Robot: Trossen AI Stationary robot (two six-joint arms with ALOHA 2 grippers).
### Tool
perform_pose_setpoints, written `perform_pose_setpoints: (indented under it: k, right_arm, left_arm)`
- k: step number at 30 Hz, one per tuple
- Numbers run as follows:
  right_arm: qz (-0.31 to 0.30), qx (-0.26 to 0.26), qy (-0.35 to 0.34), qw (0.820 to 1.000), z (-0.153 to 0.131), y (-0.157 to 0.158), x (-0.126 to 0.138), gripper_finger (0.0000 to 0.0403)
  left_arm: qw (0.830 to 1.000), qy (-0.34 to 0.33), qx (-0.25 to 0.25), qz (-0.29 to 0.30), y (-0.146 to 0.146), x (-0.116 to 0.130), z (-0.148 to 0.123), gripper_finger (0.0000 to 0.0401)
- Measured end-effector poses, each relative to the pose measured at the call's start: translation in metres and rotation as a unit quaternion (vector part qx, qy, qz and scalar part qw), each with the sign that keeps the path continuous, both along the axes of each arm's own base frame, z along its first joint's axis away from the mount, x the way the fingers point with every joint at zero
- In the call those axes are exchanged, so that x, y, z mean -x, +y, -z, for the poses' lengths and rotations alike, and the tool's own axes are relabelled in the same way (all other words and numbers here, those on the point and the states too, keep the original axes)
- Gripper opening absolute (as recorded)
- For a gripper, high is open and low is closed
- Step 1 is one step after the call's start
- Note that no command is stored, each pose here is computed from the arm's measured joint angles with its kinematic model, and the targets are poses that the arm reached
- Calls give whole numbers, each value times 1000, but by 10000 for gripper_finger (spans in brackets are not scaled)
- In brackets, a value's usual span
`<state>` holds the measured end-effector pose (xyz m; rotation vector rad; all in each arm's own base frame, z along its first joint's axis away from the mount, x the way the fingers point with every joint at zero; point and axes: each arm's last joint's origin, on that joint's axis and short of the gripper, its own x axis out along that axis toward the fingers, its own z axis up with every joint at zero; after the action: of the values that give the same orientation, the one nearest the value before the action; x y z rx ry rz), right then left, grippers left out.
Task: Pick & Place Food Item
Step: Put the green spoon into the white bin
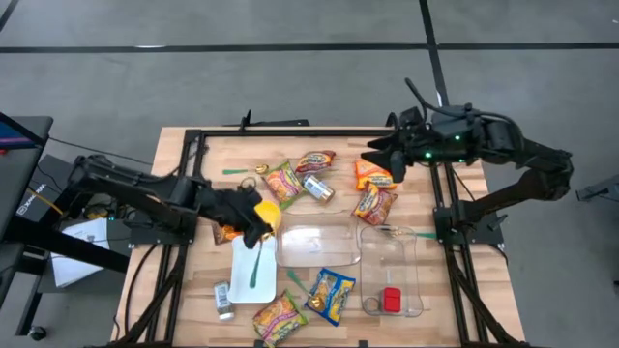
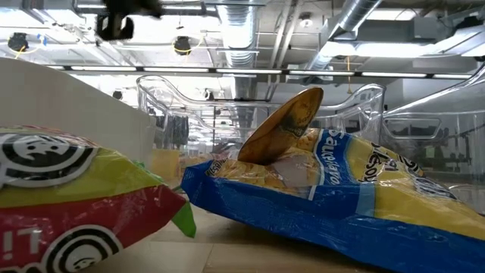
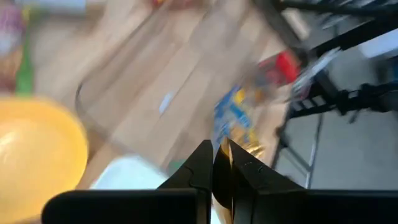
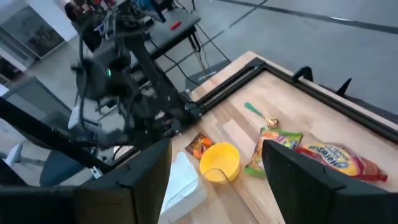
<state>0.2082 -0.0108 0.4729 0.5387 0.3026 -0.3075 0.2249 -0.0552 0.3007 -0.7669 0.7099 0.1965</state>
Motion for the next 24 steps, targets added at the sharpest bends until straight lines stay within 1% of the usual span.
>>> perform_pose_setpoints:
  k: [2,4,7,12,15,19,24]
  right_arm:
    - [2,0,5,1000,1,0,2,244]
    - [5,1,10,1000,1,0,3,244]
    - [5,1,10,1000,2,0,2,244]
    - [6,-7,15,1000,4,0,-1,244]
    - [7,-11,11,1000,4,0,-1,244]
    - [7,-16,22,1000,10,0,-4,241]
    - [2,-19,30,999,14,3,-5,232]
  left_arm:
    - [1000,20,0,-6,-6,4,14,15]
    - [999,34,-11,-3,-10,7,26,12]
    - [999,33,-28,10,-13,9,38,13]
    - [998,15,-40,51,-15,8,51,14]
    - [998,25,-40,51,-12,9,61,14]
    - [997,40,-34,53,-9,12,73,15]
    - [997,38,-32,52,-9,13,83,15]
